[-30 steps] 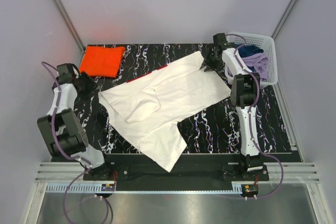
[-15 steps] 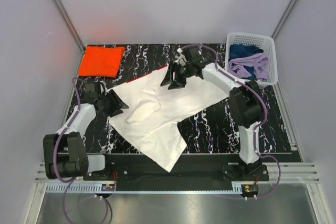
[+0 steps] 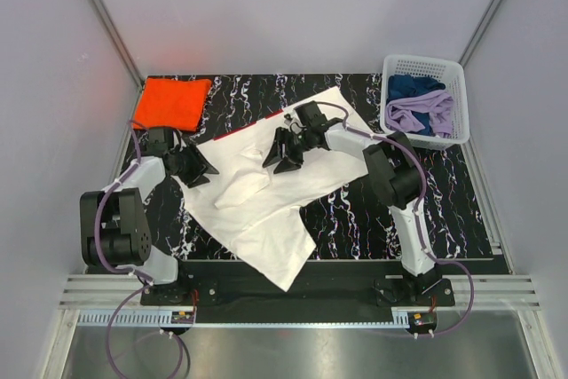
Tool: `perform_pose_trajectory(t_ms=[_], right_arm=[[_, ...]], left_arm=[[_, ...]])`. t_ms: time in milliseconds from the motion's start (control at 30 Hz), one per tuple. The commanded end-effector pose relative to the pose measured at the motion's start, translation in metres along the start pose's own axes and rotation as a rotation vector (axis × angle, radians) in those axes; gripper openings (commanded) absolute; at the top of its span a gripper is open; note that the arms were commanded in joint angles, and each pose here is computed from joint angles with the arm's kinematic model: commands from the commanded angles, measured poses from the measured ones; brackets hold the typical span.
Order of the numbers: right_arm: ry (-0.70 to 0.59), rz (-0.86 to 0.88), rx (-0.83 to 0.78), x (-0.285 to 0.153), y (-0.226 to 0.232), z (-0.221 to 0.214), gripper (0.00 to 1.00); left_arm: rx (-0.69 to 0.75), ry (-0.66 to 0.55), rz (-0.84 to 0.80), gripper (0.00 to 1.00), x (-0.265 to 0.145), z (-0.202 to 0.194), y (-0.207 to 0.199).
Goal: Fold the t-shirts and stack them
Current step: Fold the tshirt
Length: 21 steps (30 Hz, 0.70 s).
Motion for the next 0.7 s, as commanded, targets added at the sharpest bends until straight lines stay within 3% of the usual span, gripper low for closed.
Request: perform_pose_trajectory(t_ms=[0,300,467,667], right_arm=[[0.035,0.034,-0.01,0.015,0.004,-0.007,0.58],[0.071,0.016,-0.004,0.034,-0.008,-0.014,0.53],[0.085,0.07,0.022,0.036,0.008,-0.02,0.5],[0.117,0.206,0.096,0.017,0.051,-0.026,0.37]], left_arm=[[0.002,-0.036,-0.017,0.47,0.002,0.018,-0.005],[-0.025,-0.021,0.015,0.47,0.011,0.025,0.007],[-0.022,-0.029,0.026,0.47,0.01,0.026,0.012],[-0.016,-0.021,0.034,0.47,0.013,0.027,0.017]])
Point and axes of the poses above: each gripper's point midway between its finger pads, its own x axis out along the fingers, its own y axis along the line the jaws close on, z = x × y, the point moved 3 cm from there along -x, back along the fingers, and after that the axes turned 8 degrees about x, right-handed, at the moved point
